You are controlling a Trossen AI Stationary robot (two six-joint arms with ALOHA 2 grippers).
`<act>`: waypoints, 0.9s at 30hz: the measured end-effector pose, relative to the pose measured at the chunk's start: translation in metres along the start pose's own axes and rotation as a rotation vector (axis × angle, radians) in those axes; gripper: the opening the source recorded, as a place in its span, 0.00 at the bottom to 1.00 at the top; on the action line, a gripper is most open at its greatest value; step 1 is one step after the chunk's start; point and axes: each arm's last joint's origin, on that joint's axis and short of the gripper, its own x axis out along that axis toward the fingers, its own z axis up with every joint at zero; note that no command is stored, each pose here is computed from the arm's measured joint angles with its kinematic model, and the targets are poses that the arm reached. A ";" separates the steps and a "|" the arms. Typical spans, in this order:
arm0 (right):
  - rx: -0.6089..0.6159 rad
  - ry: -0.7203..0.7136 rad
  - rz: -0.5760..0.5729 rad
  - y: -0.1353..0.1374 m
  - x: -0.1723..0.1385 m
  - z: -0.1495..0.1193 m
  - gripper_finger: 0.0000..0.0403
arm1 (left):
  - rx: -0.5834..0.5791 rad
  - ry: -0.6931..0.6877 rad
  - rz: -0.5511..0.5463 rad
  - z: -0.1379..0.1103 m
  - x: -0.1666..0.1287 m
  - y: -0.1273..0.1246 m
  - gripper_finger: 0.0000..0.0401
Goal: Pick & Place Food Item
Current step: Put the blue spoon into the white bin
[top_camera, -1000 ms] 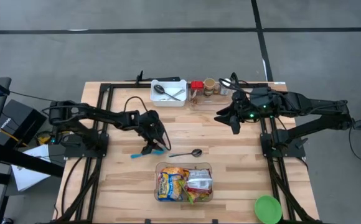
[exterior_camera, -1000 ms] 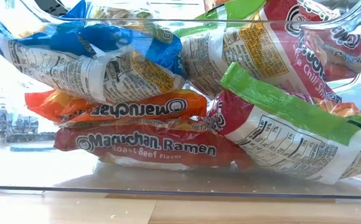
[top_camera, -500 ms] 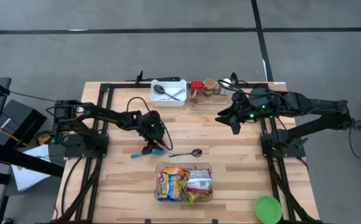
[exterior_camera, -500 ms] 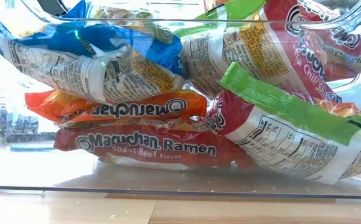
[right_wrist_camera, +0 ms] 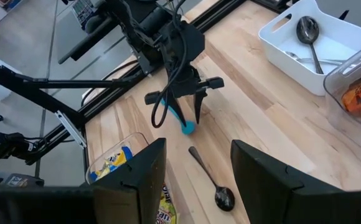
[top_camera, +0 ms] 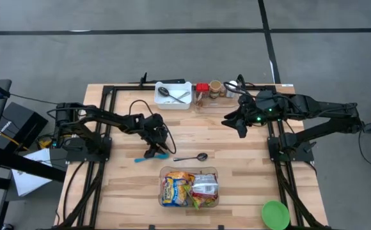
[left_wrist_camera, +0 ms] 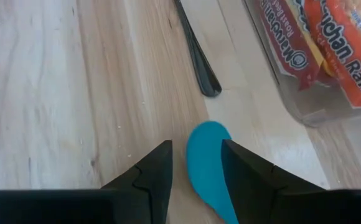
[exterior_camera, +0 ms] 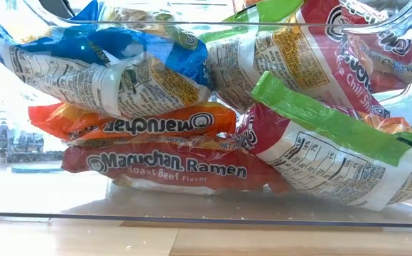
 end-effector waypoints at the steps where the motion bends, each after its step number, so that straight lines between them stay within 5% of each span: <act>1: 0.003 0.000 -0.001 0.000 0.000 0.000 0.43 | 0.000 -0.004 0.001 0.000 0.000 0.000 0.33; 27: 0.024 0.001 -0.003 0.000 0.000 0.000 0.43 | 0.021 0.005 -0.023 -0.003 0.018 -0.001 0.27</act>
